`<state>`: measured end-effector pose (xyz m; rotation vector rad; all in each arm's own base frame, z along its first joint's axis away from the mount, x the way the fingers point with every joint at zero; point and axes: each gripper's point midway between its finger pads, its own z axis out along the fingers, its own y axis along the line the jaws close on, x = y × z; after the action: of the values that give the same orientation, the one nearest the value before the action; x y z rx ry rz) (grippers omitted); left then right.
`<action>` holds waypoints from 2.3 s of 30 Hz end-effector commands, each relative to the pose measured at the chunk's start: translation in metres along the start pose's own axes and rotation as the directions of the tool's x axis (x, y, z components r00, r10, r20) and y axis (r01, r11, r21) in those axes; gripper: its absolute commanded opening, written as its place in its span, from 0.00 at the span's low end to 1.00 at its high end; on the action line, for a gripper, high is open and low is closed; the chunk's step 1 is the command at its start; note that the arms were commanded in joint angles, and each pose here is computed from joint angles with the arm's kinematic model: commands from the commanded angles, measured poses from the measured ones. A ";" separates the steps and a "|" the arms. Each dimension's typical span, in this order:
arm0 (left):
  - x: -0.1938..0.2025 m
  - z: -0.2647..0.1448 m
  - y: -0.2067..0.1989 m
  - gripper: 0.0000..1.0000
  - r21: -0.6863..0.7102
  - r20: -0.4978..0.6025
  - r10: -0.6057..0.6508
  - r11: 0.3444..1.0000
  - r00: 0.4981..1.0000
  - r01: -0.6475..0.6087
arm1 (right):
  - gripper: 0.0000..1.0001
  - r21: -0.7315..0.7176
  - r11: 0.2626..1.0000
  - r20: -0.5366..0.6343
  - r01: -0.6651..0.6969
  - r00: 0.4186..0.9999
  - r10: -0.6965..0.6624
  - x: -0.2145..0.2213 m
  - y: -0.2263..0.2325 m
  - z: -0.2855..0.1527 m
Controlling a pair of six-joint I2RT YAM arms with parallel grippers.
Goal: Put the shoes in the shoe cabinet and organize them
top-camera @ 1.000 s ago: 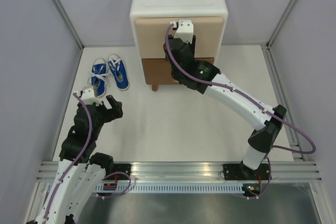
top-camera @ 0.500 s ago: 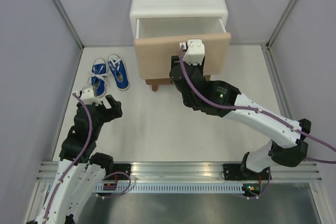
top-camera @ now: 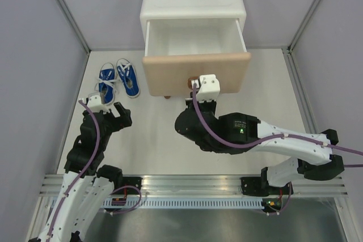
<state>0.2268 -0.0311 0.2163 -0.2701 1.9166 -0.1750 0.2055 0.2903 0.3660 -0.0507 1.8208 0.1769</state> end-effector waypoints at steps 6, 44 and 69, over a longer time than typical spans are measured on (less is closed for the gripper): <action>-0.007 0.004 0.002 1.00 -0.012 0.029 0.026 1.000 0.999 -0.026 | 0.12 0.027 0.998 0.030 -0.060 0.998 0.059 0.002 -0.012 -0.025; -0.005 0.005 0.001 1.00 -0.006 0.019 0.030 1.000 0.999 -0.029 | 0.69 0.058 0.990 0.108 -0.130 0.986 0.124 -0.060 -0.009 0.033; -0.006 0.005 0.002 1.00 -0.013 0.021 0.028 1.000 0.999 -0.027 | 0.08 -0.086 0.990 -0.010 -0.112 0.994 0.112 -0.031 0.003 -0.022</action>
<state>0.2287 -0.0313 0.2124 -0.2703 1.9344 -0.1675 0.2095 0.2858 0.3900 -0.0227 1.8144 0.2296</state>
